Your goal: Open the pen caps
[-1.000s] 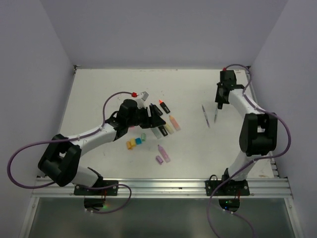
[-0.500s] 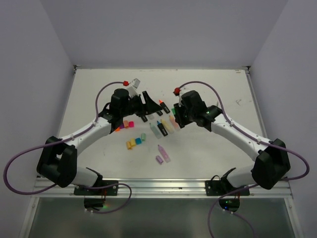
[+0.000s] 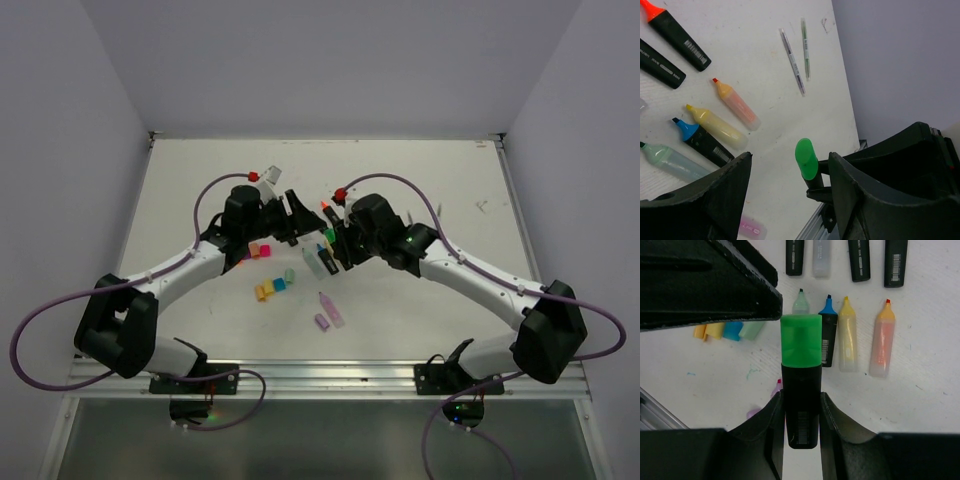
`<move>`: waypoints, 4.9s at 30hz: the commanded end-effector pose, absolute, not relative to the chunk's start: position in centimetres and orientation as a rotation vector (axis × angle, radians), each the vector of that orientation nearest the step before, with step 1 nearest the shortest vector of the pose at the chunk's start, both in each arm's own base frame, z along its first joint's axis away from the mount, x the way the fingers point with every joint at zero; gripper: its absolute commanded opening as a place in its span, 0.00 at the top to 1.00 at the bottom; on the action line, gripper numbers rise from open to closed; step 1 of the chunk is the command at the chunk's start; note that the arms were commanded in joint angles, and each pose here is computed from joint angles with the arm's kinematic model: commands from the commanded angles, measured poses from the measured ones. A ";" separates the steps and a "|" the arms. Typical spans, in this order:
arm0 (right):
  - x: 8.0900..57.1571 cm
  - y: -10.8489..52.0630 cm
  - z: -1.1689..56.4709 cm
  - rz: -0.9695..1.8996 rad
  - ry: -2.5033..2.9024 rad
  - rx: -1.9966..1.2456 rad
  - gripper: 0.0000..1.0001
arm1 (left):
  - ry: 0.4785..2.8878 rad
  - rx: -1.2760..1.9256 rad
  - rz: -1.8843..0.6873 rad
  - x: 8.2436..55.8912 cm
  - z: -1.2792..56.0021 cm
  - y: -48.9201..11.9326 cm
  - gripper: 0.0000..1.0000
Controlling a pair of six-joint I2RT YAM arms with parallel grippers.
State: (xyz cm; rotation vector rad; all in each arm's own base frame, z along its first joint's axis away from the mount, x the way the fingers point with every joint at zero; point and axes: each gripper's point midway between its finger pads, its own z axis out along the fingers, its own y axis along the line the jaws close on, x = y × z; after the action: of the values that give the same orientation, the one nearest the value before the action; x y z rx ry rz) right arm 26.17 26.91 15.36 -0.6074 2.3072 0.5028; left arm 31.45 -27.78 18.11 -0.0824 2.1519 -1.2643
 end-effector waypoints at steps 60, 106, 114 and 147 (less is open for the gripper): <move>21.1 29.2 12.7 0.575 2.356 -0.641 1.00 | 1.742 -0.293 -1.176 44.3 30.0 -17.2 1.00; 19.9 24.2 3.8 0.420 2.504 -0.567 1.00 | 2.280 -0.338 -1.220 17.4 9.2 -24.7 1.00; 19.5 24.7 2.3 0.445 2.532 -0.564 0.99 | 2.357 -0.422 -1.198 14.7 4.9 -24.5 1.00; 38.6 7.4 6.9 -0.057 2.576 -0.020 0.51 | 2.386 -0.352 -1.214 12.5 4.0 -24.5 0.35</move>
State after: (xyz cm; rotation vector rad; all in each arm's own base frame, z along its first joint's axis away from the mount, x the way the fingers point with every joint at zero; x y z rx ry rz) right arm 37.21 8.25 6.79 0.0153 2.5661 -0.0131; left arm 12.04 -24.59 3.54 -0.3963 2.4155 -1.2414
